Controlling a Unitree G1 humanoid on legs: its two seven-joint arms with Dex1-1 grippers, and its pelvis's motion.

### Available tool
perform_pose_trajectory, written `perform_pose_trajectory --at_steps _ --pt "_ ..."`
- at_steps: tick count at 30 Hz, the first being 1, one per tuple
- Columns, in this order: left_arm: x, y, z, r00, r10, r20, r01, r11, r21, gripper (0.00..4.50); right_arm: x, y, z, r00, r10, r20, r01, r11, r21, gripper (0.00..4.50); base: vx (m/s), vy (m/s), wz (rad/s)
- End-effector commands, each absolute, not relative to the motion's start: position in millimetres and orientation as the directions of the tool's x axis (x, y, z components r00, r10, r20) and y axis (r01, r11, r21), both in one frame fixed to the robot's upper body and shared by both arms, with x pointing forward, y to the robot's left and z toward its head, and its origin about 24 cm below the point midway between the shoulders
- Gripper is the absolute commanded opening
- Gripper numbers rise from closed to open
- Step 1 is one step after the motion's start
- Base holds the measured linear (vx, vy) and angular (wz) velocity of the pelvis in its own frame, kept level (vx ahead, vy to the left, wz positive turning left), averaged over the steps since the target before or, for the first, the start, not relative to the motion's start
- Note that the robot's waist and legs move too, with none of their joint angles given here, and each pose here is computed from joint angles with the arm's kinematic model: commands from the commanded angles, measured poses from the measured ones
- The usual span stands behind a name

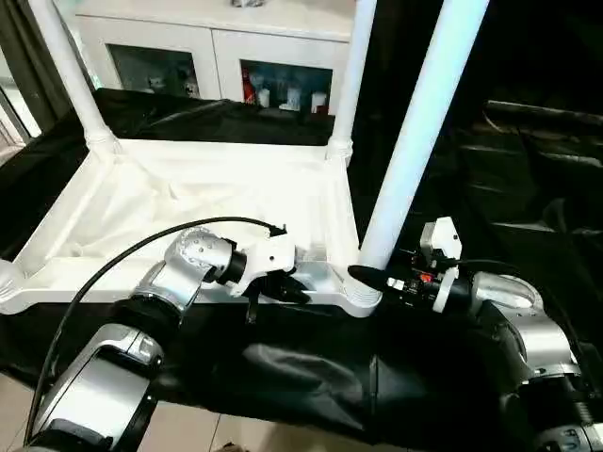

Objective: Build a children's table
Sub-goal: Insert table leg to table base

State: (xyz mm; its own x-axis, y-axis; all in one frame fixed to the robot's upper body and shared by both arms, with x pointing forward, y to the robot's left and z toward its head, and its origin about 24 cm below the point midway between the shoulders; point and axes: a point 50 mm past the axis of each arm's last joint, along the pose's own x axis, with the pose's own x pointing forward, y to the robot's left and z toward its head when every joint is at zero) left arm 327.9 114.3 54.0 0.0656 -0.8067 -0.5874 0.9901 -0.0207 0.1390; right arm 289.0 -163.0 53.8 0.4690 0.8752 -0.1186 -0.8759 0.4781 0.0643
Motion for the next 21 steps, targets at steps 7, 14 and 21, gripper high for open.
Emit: perform_pose_trajectory --at_steps 7,14,21 --pt "345 96 52 0.291 -0.786 -0.545 0.957 0.231 0.179 0.0 294.3 -176.2 -11 0.75 0.546 -0.373 -0.533 0.833 0.148 1.87 -0.016 0.004 -0.03" --pt "359 75 55 0.436 -0.715 -0.547 0.894 0.413 0.173 0.0 319.3 -173.6 -16 0.893 0.182 -0.413 -0.166 0.983 0.075 1.87 0.0 0.0 0.0" --pt "364 64 59 0.499 -0.673 -0.545 0.856 0.48 0.192 0.0 331.9 -164.0 -11 0.911 0.033 -0.411 -0.029 0.999 0.014 1.87 0.0 0.0 0.0"
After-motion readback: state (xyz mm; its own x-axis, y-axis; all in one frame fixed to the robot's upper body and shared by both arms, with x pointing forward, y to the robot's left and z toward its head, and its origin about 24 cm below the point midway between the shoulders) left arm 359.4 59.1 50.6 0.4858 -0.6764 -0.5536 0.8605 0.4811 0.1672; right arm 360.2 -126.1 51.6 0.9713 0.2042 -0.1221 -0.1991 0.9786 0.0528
